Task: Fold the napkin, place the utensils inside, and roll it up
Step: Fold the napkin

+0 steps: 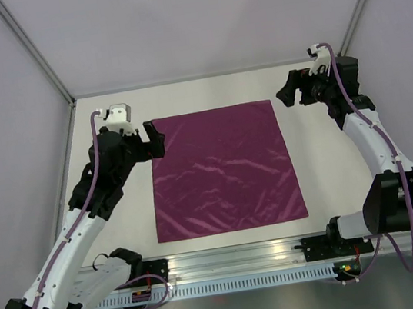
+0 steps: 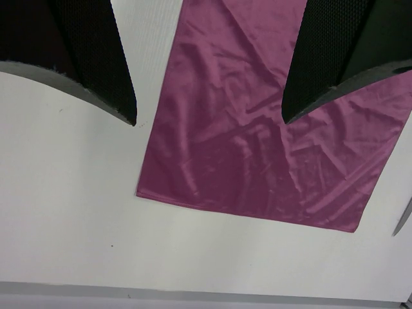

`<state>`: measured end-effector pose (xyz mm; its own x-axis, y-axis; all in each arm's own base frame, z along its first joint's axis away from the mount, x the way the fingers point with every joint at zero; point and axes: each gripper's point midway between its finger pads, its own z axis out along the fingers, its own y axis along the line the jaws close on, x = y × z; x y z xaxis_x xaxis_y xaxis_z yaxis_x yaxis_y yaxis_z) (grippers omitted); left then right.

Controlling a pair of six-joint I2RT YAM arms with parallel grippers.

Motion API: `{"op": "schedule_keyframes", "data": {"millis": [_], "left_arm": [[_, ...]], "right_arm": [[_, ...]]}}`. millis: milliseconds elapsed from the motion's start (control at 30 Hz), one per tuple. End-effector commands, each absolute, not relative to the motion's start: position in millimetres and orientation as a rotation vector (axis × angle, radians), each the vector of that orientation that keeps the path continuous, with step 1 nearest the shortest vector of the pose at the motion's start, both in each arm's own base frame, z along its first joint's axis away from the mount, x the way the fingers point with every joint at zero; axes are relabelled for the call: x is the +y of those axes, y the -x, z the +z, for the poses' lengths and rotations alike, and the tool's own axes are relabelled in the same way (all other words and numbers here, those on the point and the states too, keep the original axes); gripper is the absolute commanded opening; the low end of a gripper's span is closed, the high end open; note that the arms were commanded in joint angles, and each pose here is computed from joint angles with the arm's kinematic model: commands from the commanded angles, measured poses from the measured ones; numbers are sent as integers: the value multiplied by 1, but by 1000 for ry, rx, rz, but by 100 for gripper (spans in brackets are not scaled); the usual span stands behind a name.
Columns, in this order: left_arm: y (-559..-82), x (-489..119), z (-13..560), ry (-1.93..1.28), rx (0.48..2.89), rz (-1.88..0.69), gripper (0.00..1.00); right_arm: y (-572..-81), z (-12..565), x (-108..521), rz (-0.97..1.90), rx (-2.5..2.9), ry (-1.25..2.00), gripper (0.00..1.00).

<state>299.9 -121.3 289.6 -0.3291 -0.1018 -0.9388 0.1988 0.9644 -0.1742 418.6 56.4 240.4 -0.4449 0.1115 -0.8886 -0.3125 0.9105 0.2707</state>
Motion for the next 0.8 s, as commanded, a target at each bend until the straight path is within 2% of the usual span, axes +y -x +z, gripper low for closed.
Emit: {"op": "schedule_keyframes", "data": {"millis": [0,267,467,600,767], "left_arm": [[-300,-127,310,-142,1818,-323,100],[-304,-162,310,-203,1843,-381,100],[-289,-266,296,-358,1849,-419,100],[-276,-356,264,-507,1840,-512,98],[-256,-426,209,-664,1877,-505,92]], "right_arm": [[-422,269,55,475,1890,161,98],[-411,294,55,518,1850,215,98],[-400,341,46,423,1785,227,98],[-392,368,40,370,1774,212,98],[-383,379,40,378,1759,177,98]]}}
